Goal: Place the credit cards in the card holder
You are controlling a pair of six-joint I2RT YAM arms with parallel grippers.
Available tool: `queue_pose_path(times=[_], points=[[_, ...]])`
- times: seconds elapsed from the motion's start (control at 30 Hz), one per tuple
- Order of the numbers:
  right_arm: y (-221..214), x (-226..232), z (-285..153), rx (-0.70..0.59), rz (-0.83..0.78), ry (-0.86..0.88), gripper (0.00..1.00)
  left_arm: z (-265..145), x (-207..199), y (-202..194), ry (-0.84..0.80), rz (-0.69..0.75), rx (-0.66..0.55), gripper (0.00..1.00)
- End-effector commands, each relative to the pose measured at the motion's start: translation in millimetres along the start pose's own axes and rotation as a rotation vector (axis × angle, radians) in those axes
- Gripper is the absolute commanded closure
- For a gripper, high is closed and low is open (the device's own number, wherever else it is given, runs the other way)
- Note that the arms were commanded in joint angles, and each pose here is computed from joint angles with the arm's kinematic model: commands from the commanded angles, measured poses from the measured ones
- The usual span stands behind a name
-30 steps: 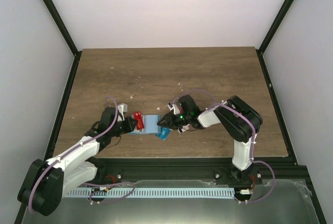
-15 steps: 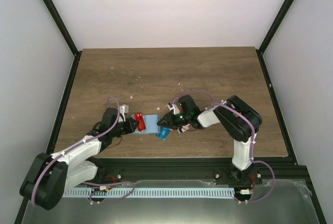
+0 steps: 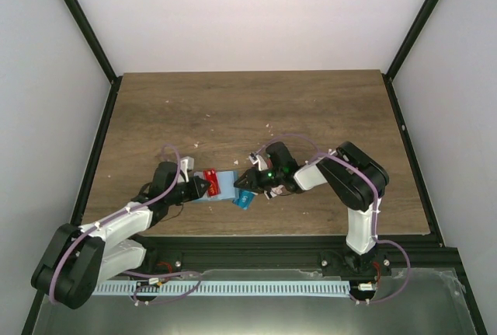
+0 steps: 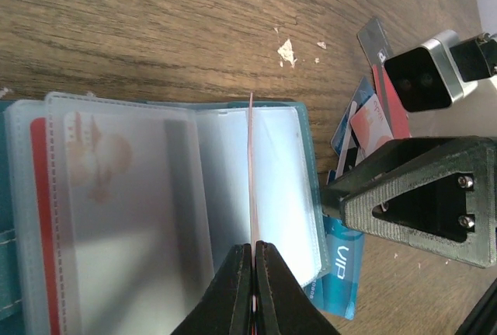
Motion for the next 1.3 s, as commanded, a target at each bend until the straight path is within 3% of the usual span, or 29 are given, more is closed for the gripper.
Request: queue_pose_path(times=[0.0, 0.53, 1.27], points=[[-1, -10, 7, 0.012, 0.009, -0.037, 0.71, 0, -3, -4, -0.032, -0.009, 0.016, 0.96], [3, -17, 10, 0.030, 0.005, -0.054, 0.72, 18, 4, -27, -0.049, -0.035, 0.162, 0.96], [1, -15, 11, 0.056, 0.027, -0.033, 0.73, 34, 2, -23, -0.098, -0.130, 0.142, 0.96]])
Point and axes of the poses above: each gripper's point midway between its finger pads, its own z axis out along the fingers, its own x axis along the line the jaws close on, y = z × x, the point moved 3 cm from there along -z, back along the fingers, and after that the axes turned 15 degrees about z, right-handed, at the moved point
